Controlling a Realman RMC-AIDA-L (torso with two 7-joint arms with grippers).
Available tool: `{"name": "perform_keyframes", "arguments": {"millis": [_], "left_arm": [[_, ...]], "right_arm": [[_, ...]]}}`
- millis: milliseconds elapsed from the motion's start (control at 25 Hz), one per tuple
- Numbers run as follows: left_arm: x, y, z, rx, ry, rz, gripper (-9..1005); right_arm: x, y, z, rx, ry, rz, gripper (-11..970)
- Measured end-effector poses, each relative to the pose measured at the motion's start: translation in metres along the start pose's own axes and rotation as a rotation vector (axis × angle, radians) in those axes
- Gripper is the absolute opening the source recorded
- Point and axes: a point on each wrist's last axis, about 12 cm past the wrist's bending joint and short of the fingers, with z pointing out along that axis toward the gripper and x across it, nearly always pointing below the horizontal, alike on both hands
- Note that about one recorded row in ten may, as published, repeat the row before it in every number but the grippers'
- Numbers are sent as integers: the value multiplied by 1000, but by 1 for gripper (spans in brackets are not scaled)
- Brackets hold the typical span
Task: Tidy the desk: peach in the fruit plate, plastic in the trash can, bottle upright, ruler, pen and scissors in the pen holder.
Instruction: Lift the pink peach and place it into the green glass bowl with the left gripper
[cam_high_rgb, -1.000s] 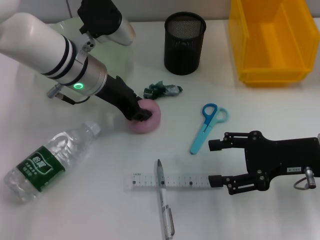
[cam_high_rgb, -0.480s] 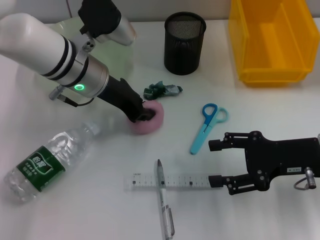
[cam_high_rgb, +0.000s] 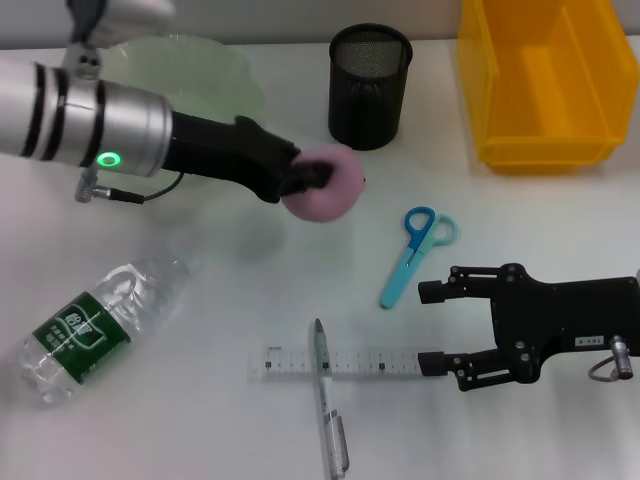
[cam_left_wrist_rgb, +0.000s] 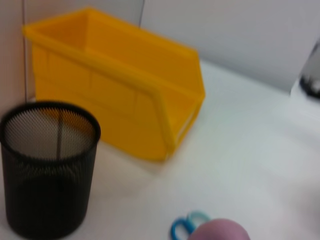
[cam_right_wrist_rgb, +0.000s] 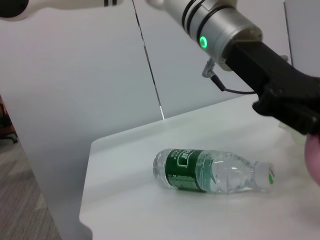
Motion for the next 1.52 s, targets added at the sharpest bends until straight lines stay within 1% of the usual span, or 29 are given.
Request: {"name": "perform_keyframes", "arguments": {"millis": [120, 160, 200, 240, 280, 320, 360, 400, 520, 560, 600, 640, 680, 720, 760, 800, 960, 1040, 1240, 1520], "left_arm": [[12, -1, -7, 6, -135, -25, 120], [18, -1, -9, 6, -221, -45, 110], [18, -1, -9, 6, -221, -45, 99], [26, -1, -11, -4, -317, -77, 88], [31, 0, -12, -17, -373, -91, 86], [31, 0, -12, -17, -373, -91, 83], [40, 2, -13, -49, -460, -122, 81], [40, 2, -13, -49, -460, -122, 78], [52, 7, -12, -131, -541, -157, 71], [60, 12, -10, -210, -569, -171, 71], [60, 12, -10, -210, -569, -171, 71], [66, 18, -8, -289, -584, -179, 71], [68, 21, -8, -326, -587, -185, 71], [68, 21, -8, -326, -587, -185, 71], [71, 28, -8, -399, -590, -204, 71], [71, 28, -8, -399, -590, -204, 72], [77, 39, -10, -507, -570, -243, 72], [83, 45, -12, -572, -552, -285, 72], [87, 48, -12, -620, -533, -301, 79], [89, 48, -12, -626, -527, -305, 91]], "right_arm": [[-1, 0, 0, -1, 0, -2, 824], [-1, -1, 1, -2, 0, -3, 824], [-1, -1, 1, -2, 0, -3, 824], [-1, -1, 1, -2, 0, -4, 824], [-1, -1, 1, -2, 0, -4, 824], [-1, -1, 1, -3, 0, -3, 824], [-1, -1, 1, -3, -1, -4, 824], [-1, -1, 1, -3, -1, -4, 824], [-1, -1, 1, -2, -2, -3, 824], [-1, -1, 1, -2, -2, -3, 824], [-1, -1, 1, -2, -2, -3, 824], [-2, -1, 2, -3, -3, -1, 824], [-2, -1, 2, -3, -3, -1, 824], [-2, -1, 2, -4, -3, 1, 824], [-2, -1, 2, -3, -4, 3, 824], [-2, -1, 2, -3, -4, 3, 824], [-2, -1, 2, 0, -7, 5, 824], [-2, -1, 2, 0, -8, 6, 824], [-2, -1, 3, -1, -10, 7, 824], [-2, -1, 3, -2, -9, 7, 824]]}}
